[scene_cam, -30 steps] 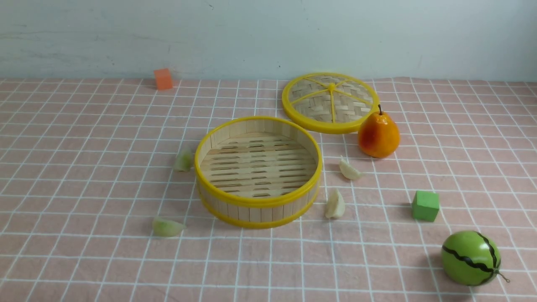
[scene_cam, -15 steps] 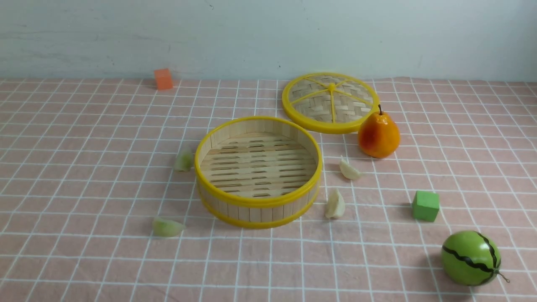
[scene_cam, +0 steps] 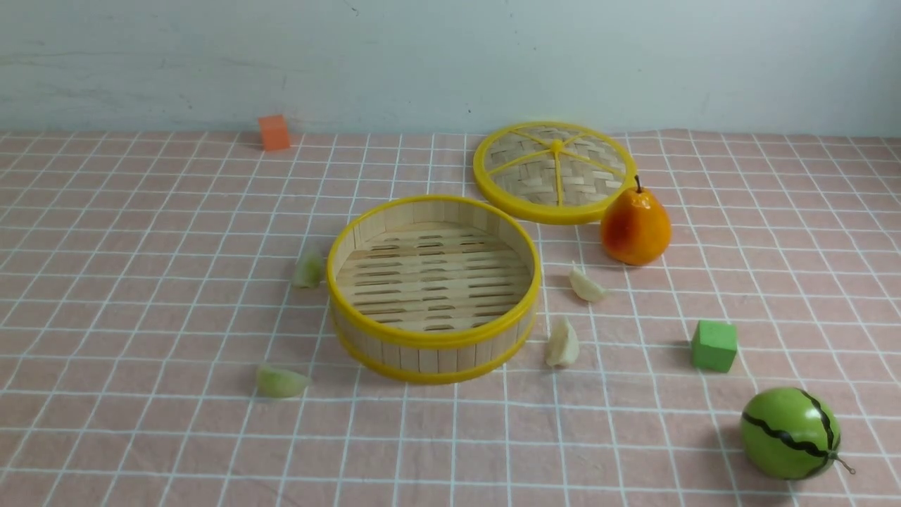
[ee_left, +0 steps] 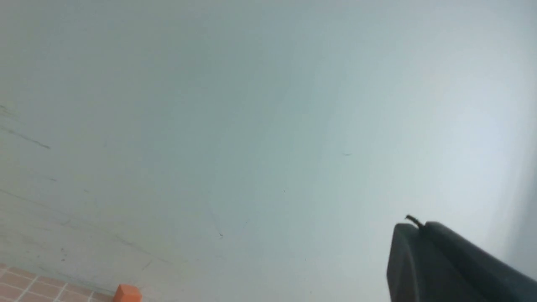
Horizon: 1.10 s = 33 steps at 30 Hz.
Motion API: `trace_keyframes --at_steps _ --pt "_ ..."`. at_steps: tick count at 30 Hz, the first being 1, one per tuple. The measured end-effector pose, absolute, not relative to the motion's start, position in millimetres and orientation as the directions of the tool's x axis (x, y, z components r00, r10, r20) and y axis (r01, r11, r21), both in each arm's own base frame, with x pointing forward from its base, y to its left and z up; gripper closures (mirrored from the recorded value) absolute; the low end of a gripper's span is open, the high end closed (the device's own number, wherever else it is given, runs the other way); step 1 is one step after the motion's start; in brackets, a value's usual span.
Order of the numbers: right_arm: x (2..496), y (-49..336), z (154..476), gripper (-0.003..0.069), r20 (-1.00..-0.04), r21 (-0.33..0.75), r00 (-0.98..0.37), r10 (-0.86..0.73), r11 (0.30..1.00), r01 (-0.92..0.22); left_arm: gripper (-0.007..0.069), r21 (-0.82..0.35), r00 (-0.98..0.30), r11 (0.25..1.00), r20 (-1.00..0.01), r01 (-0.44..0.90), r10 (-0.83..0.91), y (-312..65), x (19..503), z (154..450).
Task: Put the dumplings into the steamer on the table with the pink tablecloth.
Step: 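Reach for and grasp a dumpling on the table with the left gripper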
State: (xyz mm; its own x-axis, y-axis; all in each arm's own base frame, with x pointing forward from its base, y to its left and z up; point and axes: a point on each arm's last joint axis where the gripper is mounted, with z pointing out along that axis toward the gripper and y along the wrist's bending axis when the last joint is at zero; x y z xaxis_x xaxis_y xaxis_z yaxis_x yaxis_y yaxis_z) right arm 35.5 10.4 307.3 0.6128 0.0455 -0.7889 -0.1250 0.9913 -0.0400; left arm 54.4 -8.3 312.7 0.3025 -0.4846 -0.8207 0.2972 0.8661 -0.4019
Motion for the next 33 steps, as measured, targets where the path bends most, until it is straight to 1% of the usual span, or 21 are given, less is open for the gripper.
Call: trace_keyframes --at_steps 2,4,5,6,7,8,9,10,11,13,14,15,17,20,21,23,25,27,28,30,33 --pt "48 7 322 0.0663 -0.876 -0.011 0.481 0.034 0.996 -0.091 0.0639 -0.384 0.253 0.886 -0.859 0.259 -0.446 -10 71 336" --pt "63 4 326 0.0673 -0.949 0.011 0.314 0.028 0.998 -0.055 0.0639 -0.375 0.195 0.899 -0.887 0.227 -0.419 -12 91 345" --pt "75 2 324 0.0671 -0.985 0.021 0.17 0.026 0.999 -0.027 0.0639 -0.381 0.144 0.901 -0.899 0.206 -0.413 -14 107 345" --pt "83 1 320 0.0669 -0.996 0.024 0.083 0.025 1.0 -0.013 0.0639 -0.392 0.1 0.901 -0.905 0.187 -0.414 -15 118 344" --pt "95 -1 311 0.0665 -0.997 0.027 -0.078 0.028 1.0 0.016 0.0639 -0.42 0.02 0.896 -0.904 0.147 -0.427 -16 135 340" --pt "104 -2 303 0.0664 -0.982 0.025 -0.186 0.031 0.999 0.031 0.0639 -0.441 -0.045 0.891 -0.897 0.108 -0.439 -16 148 337" --pt "104 -2 303 0.0664 -0.98 0.026 -0.198 0.032 0.999 0.034 0.0639 -0.446 -0.055 0.889 -0.895 0.1 -0.443 -16 148 336" --pt "117 -3 287 0.0662 -0.923 0.033 -0.381 0.054 0.998 0.061 0.0639 -0.477 -0.196 0.879 -0.861 -0.01 -0.469 -16 169 329" --pt "121 -3 280 0.0662 -0.883 0.046 -0.463 0.076 0.996 0.076 0.0639 -0.479 -0.256 0.875 -0.84 -0.064 -0.478 -15 178 326" --pt "131 -2 267 0.0662 -0.794 0.072 -0.597 0.115 0.993 0.095 0.0639 -0.439 -0.389 0.881 -0.791 -0.175 -0.472 -14 196 318" --pt "131 -1 266 0.0662 -0.784 0.075 -0.61 0.118 0.993 0.096 0.0639 -0.432 -0.407 0.882 -0.782 -0.191 -0.471 -14 197 319" --pt "137 2 256 0.0662 -0.713 0.09 -0.691 0.124 0.992 0.085 0.0639 -0.367 -0.498 0.902 -0.753 -0.227 -0.431 -15 210 316" --pt "144 7 247 0.0662 -0.646 0.114 -0.755 0.111 0.992 0.048 0.0639 -0.3 -0.6 0.926 -0.705 -0.23 -0.378 -17 222 312" --pt "155 18 239 0.0662 -0.577 0.184 -0.814 0.071 0.982 -0.045 0.0639 -0.291 -0.728 0.937 -0.598 -0.193 -0.336 -28 253 309" --pt "157 20 238 0.0662 -0.571 0.194 -0.818 0.063 0.979 -0.06 0.0639 -0.282 -0.734 0.941 -0.597 -0.187 -0.325 -29 255 309" --pt "167 28 239 0.0661 -0.564 0.245 -0.825 0.021 0.959 -0.143 0.0639 -0.309 -0.783 0.942 -0.551 -0.129 -0.289 -39 285 310" --pt "176 35 240 0.0661 -0.575 0.283 -0.818 -0.017 0.934 -0.218 0.0639 -0.314 -0.807 0.947 -0.542 -0.065 -0.234 -48 323 312" --pt "179 39 240 0.0659 -0.583 0.301 -0.812 -0.032 0.919 -0.252 0.0638 -0.314 -0.818 0.948 -0.531 -0.051 -0.22 -51 340 308" --pt "183 42 240 0.0659 -0.589 0.324 -0.807 -0.042 0.903 -0.283 0.063 -0.317 -0.817 0.948 -0.537 -0.035 -0.209 -54 364 308" --pt "184 45 240 0.0659 -0.592 0.346 -0.805 -0.048 0.887 -0.307 0.0606 -0.309 -0.825 0.951 -0.53 -0.026 -0.195 -56 385 303" --pt "186 50 239 0.0659 -0.605 0.368 -0.793 -0.079 0.855 -0.366 0.0484 -0.267 -0.854 0.964 -0.501 -0.004 -0.142 -60 435 279"
